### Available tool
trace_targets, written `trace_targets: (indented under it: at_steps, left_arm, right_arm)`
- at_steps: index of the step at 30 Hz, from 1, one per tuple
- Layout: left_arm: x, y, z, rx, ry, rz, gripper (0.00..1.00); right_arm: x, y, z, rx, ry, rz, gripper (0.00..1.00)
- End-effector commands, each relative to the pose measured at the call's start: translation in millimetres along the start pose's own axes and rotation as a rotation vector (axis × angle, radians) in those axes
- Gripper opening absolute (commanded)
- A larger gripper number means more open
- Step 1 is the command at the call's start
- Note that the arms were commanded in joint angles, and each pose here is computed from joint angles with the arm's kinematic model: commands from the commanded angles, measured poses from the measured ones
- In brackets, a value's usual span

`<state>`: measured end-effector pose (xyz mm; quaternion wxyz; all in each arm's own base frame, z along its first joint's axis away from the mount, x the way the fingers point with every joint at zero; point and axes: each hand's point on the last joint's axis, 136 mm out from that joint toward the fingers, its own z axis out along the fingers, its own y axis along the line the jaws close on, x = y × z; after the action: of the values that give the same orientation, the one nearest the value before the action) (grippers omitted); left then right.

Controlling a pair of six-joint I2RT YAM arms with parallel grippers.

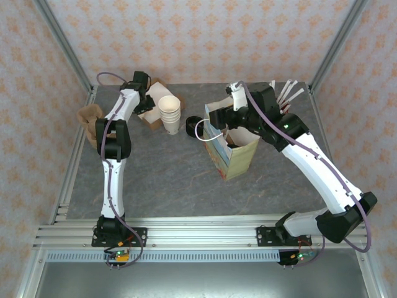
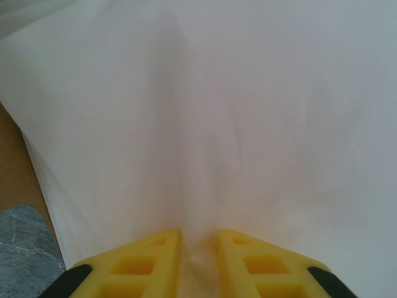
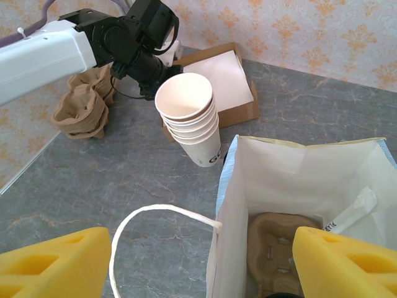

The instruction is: Pack the takeout coffee

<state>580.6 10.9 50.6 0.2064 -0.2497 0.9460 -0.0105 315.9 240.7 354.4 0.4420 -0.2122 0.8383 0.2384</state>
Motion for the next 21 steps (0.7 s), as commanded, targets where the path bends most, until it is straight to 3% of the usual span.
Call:
trace_targets:
  at_steps: [1,13,21]
  left_arm:
    - [-9,-6,-18,0.016,-0.018,0.027,0.19]
    - [-34,-10,-56,0.048,-0.092,0.033,0.03]
    - [-60,-7,-113,0.082,-0.197,0.014,0.00]
  right_arm:
    - [4,-1,4,0.006,0.018,0.003,0.78]
    - [8,-3,0,0.017,0.022,0.015,0.78]
    - [4,-3,-8,0.022,0.000,0.031,0.78]
